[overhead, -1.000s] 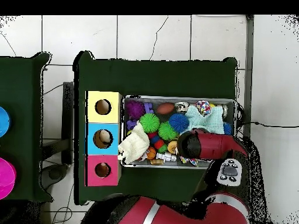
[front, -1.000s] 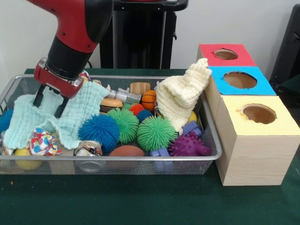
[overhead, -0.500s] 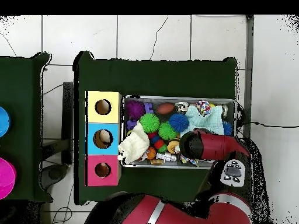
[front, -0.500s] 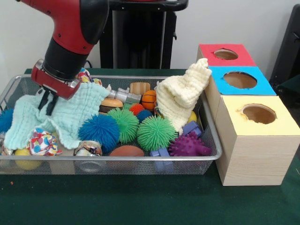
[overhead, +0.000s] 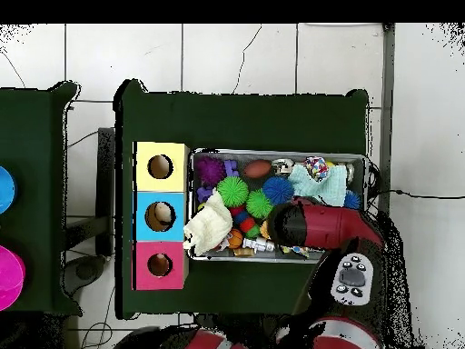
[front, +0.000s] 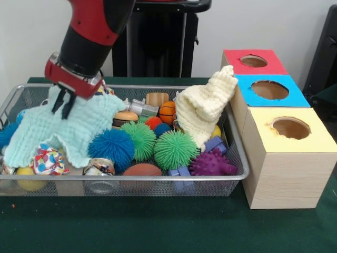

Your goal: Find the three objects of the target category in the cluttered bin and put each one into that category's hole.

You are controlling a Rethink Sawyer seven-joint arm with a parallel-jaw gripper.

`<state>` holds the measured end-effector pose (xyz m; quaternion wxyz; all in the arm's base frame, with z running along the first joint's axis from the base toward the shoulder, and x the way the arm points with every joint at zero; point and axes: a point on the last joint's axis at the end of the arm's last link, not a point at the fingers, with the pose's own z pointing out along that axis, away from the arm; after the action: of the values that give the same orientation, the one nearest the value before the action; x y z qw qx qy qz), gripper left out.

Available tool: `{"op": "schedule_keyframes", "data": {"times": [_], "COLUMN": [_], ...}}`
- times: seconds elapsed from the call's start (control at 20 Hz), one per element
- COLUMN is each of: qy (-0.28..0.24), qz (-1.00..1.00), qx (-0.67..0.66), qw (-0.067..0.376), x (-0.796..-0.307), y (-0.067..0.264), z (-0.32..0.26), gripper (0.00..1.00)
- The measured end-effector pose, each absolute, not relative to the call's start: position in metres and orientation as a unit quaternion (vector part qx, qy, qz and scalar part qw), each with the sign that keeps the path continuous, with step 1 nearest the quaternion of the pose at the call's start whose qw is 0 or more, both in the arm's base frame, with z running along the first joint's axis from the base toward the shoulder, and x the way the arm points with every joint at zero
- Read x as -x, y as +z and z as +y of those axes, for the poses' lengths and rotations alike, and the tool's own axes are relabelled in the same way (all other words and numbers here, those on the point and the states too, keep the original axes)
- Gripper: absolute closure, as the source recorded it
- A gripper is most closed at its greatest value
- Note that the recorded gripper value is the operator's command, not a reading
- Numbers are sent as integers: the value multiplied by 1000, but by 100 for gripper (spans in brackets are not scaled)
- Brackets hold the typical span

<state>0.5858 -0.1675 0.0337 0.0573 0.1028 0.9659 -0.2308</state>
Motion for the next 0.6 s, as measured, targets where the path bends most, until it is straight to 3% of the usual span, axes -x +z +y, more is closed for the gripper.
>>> {"op": "schedule_keyframes", "data": {"times": [0.25,0.6], "qy": [-226,-196], "qz": [966,966], "qx": [-115,-152], "qw": [53,76], "x": [-601,-626], "y": [93,143], "z": [-126,-105], "gripper": [100,100]}}
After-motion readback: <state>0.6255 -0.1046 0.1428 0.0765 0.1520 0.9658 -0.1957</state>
